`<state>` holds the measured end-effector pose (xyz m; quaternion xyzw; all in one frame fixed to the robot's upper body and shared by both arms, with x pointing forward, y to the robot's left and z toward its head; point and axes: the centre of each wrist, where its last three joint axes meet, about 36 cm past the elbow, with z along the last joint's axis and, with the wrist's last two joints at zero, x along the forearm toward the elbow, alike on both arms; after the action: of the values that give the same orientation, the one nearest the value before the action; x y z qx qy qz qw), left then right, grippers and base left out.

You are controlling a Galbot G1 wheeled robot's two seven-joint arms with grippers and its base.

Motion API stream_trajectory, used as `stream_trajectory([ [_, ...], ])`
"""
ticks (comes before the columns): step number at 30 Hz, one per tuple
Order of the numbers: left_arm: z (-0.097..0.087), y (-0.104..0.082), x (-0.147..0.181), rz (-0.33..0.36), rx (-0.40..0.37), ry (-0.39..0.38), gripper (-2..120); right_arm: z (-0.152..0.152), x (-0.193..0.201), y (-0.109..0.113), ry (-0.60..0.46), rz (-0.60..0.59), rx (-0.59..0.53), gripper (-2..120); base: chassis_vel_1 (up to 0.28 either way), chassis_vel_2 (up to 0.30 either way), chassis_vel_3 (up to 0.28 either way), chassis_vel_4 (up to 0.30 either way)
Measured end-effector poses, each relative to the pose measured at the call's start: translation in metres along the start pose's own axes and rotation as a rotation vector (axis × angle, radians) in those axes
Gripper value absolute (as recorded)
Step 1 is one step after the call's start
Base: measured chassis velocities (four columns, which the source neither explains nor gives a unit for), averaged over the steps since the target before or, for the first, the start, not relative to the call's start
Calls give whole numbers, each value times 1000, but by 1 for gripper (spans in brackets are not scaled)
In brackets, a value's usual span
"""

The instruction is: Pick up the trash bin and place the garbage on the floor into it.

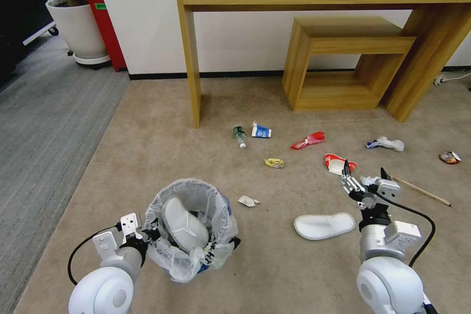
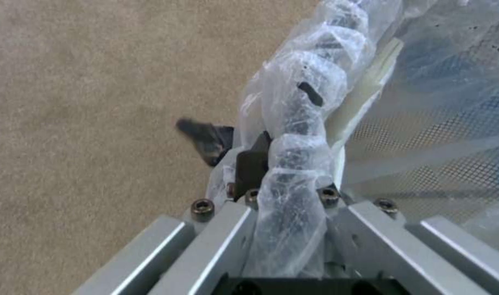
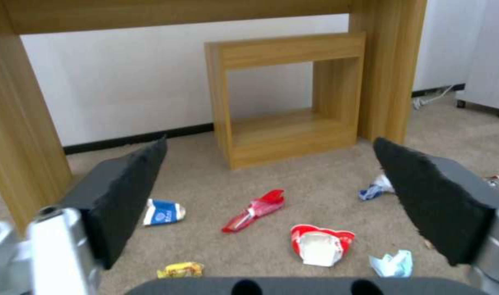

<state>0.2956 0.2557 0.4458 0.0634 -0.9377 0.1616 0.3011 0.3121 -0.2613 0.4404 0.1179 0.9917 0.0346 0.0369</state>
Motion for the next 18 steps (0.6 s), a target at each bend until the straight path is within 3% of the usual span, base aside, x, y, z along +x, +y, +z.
stream_trajectory([
  [18,-1,0,2,-3,5,-8,0,2,-2,3,-11,7,-23,100,-11,-14,15,15],
])
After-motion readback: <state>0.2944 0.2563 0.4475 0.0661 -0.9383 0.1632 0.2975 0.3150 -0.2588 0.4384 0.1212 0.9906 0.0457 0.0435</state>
